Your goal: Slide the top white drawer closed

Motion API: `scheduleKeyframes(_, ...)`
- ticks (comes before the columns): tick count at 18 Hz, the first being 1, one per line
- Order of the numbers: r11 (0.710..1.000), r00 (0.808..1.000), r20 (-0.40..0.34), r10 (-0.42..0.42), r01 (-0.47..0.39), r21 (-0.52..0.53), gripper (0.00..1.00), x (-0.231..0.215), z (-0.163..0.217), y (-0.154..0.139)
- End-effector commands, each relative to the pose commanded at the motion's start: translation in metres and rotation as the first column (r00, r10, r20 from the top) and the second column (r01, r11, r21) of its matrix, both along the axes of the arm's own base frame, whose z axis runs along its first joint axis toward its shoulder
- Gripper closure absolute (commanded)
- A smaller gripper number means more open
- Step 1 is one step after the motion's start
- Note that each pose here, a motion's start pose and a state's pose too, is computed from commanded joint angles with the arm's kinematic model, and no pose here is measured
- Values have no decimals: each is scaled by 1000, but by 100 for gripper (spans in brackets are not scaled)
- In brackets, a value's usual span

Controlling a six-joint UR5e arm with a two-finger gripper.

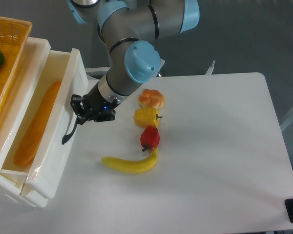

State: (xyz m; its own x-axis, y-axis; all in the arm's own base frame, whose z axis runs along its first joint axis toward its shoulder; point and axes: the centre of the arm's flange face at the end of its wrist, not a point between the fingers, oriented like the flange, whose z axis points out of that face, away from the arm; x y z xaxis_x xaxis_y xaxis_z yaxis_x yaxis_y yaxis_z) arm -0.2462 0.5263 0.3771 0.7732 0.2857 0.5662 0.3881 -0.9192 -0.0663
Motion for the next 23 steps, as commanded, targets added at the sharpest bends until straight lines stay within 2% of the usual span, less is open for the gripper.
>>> scheduleKeyframes(16,999,999,14,-31,32,-32,100,53,2,23)
scheduleKeyframes(23,999,999,17,-34,34,-36,100,56,1,25)
